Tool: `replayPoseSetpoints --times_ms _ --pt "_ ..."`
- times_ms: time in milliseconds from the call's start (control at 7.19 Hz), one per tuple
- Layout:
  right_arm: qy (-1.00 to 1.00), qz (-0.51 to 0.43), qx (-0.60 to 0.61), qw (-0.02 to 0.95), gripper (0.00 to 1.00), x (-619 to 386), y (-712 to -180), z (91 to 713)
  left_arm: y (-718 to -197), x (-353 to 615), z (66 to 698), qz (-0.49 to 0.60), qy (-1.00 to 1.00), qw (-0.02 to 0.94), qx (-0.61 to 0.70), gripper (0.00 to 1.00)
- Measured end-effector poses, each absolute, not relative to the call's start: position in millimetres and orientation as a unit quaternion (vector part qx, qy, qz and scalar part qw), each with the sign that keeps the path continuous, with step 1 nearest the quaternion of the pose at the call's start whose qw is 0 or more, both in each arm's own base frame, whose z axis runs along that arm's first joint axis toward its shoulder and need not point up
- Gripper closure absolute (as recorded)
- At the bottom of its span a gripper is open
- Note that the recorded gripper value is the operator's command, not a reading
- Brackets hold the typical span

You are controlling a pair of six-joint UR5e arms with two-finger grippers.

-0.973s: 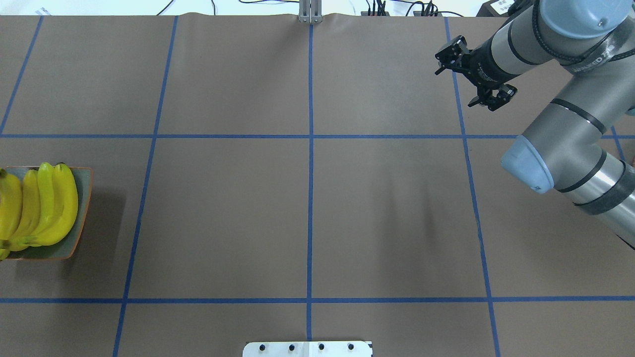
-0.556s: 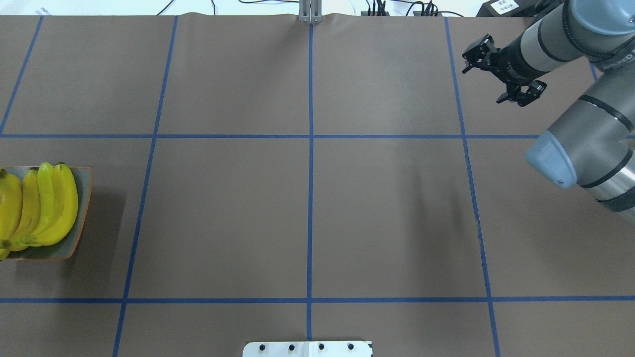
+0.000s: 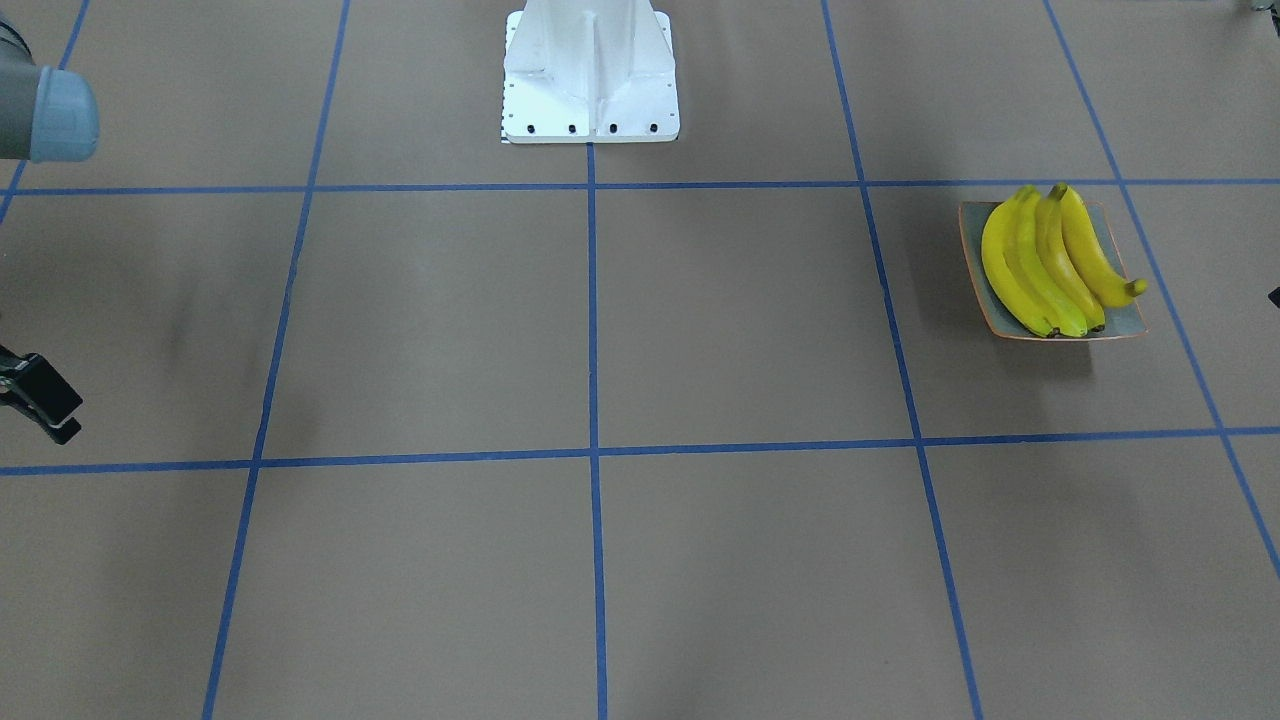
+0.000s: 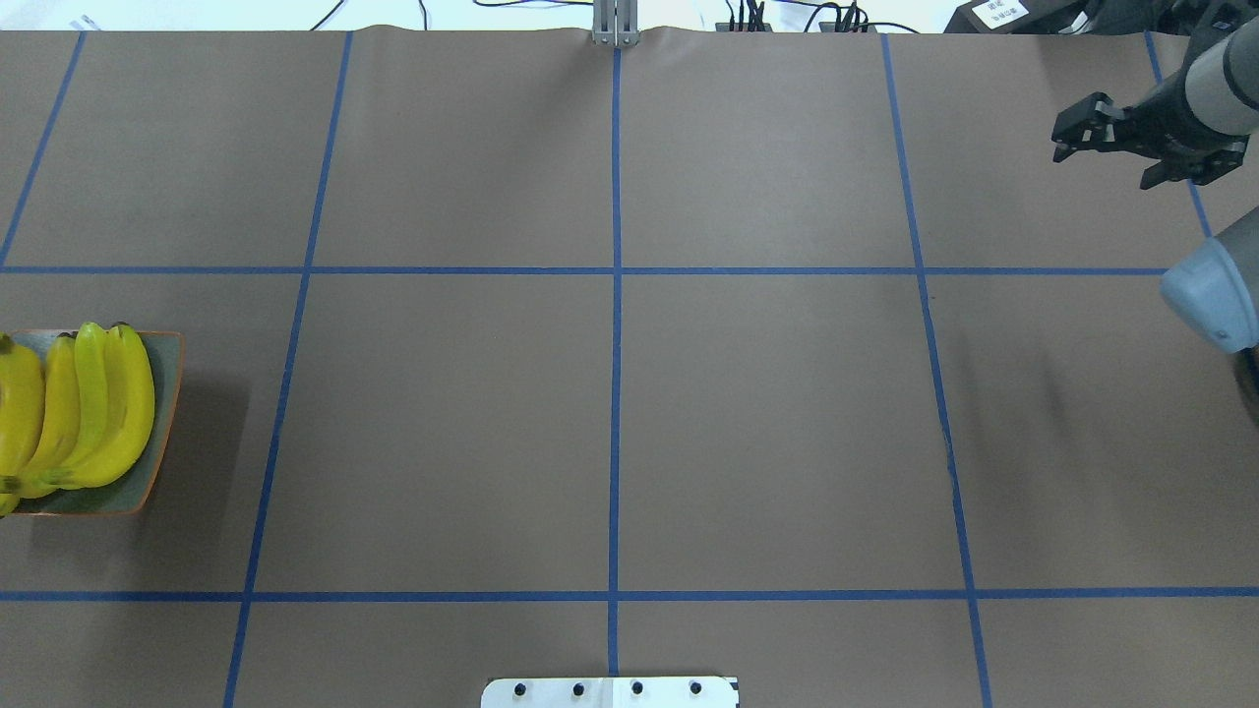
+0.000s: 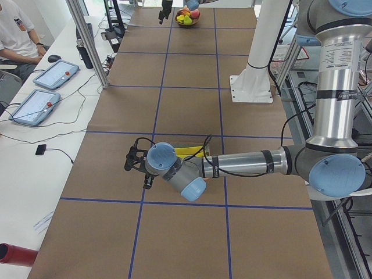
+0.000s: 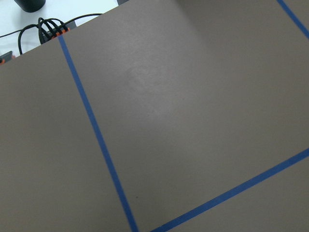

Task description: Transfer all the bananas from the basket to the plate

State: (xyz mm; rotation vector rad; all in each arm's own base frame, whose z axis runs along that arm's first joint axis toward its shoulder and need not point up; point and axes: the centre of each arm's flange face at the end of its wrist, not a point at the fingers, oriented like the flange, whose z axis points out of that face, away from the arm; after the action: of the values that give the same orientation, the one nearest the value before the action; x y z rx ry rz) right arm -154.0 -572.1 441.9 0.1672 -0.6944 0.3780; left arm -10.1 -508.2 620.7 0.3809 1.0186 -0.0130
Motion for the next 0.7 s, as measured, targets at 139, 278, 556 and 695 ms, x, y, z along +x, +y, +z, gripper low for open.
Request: replayPoseSetpoints --times_ms 139,278,556,695 --pt "-0.318 0.12 0.095 0.936 0.0 -126 -574 472 -518 2 618 -0.004 0.472 0.864 0.175 0.01" --pt "-0.312 0.056 0.1 0.943 0.0 -89 -574 502 -531 13 610 0.0 0.465 0.87 0.167 0.01" --pt "-0.331 -0.007 0.098 0.939 0.0 -27 -570 545 -549 23 600 0.024 0.446 0.881 0.157 0.01" --pt "-0.333 -0.018 0.098 0.938 0.0 -13 -565 556 -559 22 597 0.045 0.427 0.89 0.154 0.01"
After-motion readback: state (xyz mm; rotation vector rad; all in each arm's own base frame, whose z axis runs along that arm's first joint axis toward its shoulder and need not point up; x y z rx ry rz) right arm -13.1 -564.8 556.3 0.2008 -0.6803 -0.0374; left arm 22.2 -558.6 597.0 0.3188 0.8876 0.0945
